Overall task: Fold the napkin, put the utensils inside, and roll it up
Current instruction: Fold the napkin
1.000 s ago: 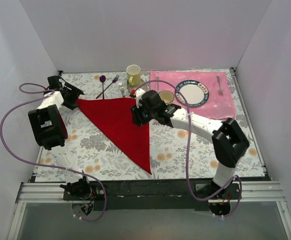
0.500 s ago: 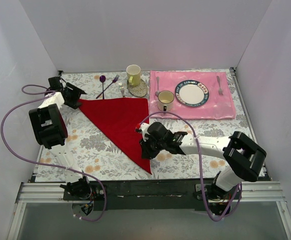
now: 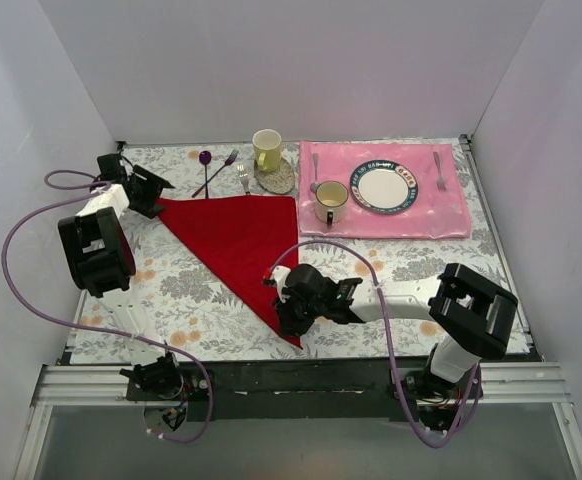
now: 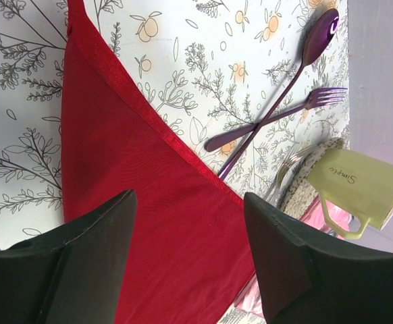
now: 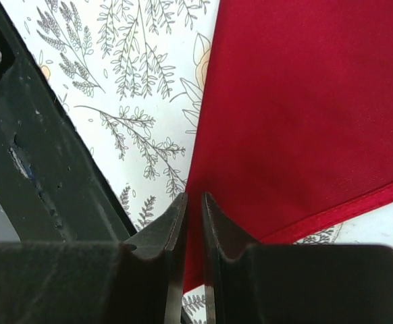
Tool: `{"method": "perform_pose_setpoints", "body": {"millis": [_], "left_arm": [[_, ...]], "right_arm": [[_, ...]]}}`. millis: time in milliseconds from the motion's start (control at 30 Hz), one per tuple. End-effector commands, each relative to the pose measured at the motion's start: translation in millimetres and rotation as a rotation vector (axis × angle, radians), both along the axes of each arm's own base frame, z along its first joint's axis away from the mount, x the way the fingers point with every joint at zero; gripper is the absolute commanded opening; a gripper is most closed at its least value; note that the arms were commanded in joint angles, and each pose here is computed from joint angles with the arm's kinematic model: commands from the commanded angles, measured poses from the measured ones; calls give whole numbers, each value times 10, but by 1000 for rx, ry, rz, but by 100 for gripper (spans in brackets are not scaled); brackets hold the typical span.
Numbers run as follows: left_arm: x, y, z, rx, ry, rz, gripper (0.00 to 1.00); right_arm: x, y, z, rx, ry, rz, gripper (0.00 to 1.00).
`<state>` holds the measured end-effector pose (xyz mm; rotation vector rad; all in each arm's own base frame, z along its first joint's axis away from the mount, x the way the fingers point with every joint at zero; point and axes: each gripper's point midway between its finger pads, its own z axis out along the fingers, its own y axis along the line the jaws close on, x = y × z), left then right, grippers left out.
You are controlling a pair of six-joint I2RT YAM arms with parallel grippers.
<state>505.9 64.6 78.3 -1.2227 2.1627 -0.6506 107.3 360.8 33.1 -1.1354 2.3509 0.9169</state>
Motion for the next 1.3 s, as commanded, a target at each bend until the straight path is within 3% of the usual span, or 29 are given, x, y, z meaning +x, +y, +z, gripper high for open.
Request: {"method": "perform_pose_setpoints", "body": {"millis": [0,300,767,933,1267], "left_arm": [[78,7,69,-6,-32,-12,64],[77,3,179,5,-53,-16,64],[118,36,137,4,-47,-9,65],[209,110,157,19,-56,8,64],[373,354,-35,41,-33,46,54]], "right_arm": [[-19,42,13,22,-2,1,22],[-53,-84,302,45,-54,-13,26],[-249,-366,-127,-76,0,4,27],[-317,-274,-149,-52,8,44,27],[-264,-278,-103,-34,-25,27,27]]}}
